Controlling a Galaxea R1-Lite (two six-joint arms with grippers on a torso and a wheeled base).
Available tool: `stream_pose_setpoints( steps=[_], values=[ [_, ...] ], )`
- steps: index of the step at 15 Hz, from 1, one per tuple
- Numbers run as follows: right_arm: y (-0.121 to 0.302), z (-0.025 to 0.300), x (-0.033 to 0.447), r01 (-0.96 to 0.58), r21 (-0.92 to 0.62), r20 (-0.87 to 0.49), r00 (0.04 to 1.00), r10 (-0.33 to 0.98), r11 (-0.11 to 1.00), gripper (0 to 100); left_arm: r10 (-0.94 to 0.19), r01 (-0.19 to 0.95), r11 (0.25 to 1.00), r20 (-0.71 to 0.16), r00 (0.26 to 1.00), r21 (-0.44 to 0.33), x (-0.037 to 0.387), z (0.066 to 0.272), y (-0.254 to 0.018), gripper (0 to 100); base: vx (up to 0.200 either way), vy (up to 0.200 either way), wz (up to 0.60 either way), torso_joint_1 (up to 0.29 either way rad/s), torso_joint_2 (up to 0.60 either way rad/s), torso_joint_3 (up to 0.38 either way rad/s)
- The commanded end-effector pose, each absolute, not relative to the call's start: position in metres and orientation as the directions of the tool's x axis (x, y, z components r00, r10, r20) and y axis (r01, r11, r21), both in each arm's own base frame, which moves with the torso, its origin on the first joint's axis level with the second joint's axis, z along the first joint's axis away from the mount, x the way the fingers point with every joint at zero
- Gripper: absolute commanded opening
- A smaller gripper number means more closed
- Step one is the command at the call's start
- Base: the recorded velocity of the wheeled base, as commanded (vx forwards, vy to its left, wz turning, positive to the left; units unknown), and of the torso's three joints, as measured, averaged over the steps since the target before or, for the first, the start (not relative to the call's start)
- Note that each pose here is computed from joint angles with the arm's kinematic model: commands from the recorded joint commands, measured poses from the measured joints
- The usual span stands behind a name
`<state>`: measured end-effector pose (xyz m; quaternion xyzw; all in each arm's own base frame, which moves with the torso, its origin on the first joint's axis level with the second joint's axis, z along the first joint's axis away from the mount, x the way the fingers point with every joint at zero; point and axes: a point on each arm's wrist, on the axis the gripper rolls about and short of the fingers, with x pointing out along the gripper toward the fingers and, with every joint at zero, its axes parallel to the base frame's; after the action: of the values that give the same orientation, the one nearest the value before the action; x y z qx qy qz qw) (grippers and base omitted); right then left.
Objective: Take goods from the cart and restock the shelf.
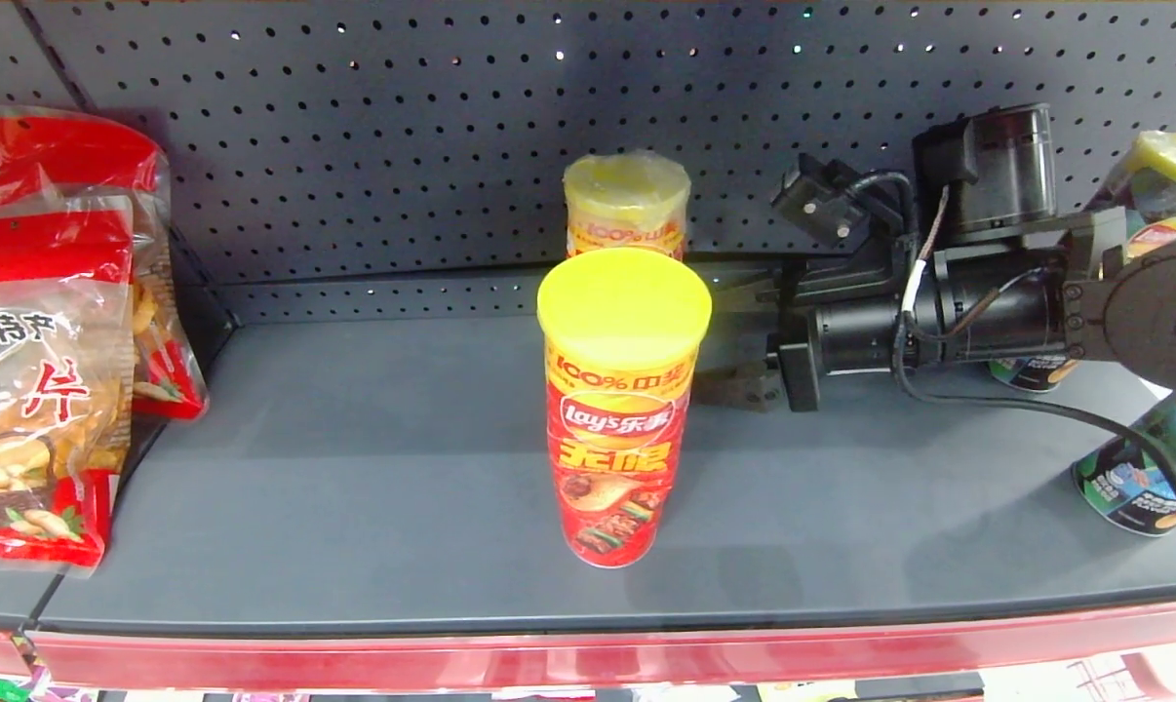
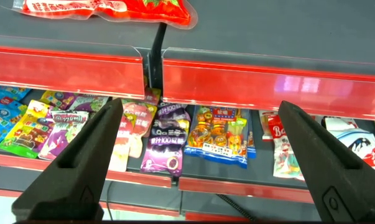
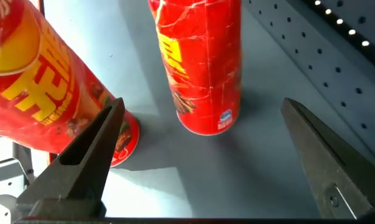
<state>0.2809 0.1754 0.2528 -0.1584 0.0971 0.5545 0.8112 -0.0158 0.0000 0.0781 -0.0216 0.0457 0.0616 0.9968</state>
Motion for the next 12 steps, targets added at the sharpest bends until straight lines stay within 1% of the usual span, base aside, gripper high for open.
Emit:
stream_pose_setpoints(
  steps=[1,12],
  values=[
    [0.1780,0.2507,0.2807,-0.934,-0.145,-0.338,0.358,0.871,0.327,100,0.122,-0.126,0.991,-0.095,0.988,-0.038,-0.0157,0.0783,0.0000,100,0.000,0.000,0.00,0.000,0.00,0.000],
    [0.1812,0.2508,0.2763,-0.939,-0.139,-0.340,0.345,0.875,0.316,100,0.122,-0.126,0.991,-0.095,0.988,-0.038,-0.0157,0.0783,0.0000,100,0.000,0.000,0.00,0.000,0.00,0.000]
  ],
)
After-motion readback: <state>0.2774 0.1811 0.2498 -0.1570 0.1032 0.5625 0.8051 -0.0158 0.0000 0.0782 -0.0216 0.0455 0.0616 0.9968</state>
